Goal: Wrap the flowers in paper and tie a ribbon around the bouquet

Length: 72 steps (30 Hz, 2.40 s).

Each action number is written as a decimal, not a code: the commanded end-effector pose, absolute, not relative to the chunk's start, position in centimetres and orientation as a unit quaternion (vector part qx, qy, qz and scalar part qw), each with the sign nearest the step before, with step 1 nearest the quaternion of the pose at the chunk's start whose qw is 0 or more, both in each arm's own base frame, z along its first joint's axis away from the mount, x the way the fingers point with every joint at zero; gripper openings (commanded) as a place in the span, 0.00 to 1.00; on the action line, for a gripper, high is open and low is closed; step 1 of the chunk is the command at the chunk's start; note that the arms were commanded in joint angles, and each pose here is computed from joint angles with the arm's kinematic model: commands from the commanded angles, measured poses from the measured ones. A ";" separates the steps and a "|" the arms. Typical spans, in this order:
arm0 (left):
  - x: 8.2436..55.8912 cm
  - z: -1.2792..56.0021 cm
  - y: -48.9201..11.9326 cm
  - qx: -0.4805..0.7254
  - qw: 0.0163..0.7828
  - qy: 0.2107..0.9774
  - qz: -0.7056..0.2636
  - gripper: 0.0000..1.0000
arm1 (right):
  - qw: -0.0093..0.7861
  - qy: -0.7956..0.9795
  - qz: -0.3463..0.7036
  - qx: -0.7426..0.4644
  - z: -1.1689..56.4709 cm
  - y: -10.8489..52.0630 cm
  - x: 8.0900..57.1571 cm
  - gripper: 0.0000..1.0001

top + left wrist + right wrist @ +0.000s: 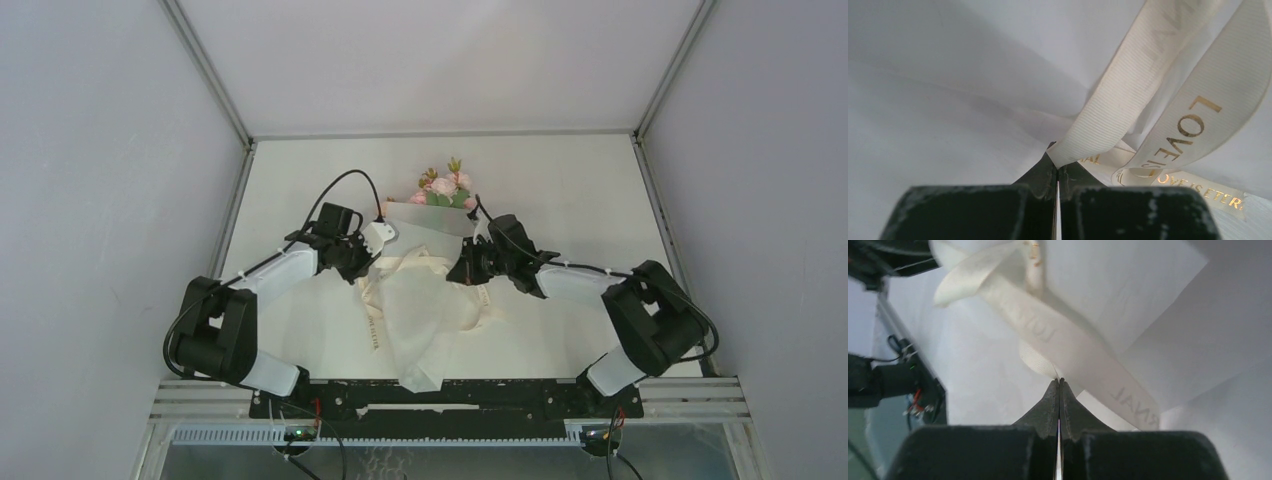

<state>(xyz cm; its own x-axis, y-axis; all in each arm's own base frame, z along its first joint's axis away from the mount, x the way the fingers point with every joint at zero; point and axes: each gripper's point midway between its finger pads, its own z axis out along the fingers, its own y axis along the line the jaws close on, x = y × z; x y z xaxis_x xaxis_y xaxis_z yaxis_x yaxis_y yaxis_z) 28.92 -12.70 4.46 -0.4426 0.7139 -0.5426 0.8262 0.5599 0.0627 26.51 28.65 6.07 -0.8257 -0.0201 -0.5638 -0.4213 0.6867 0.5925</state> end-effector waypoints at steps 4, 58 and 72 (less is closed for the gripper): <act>30.9 6.5 -13.6 0.431 0.301 0.844 -0.105 0.00 | 0.196 0.873 0.418 -0.155 9.7 28.1 20.6 0.00; 29.0 10.2 20.3 0.203 0.237 0.905 0.290 0.00 | 0.461 0.634 0.169 0.598 5.5 -15.3 21.6 0.00; 28.6 11.3 24.5 0.169 0.238 0.901 0.321 0.00 | 0.441 0.623 0.193 0.616 4.0 -15.3 21.5 0.00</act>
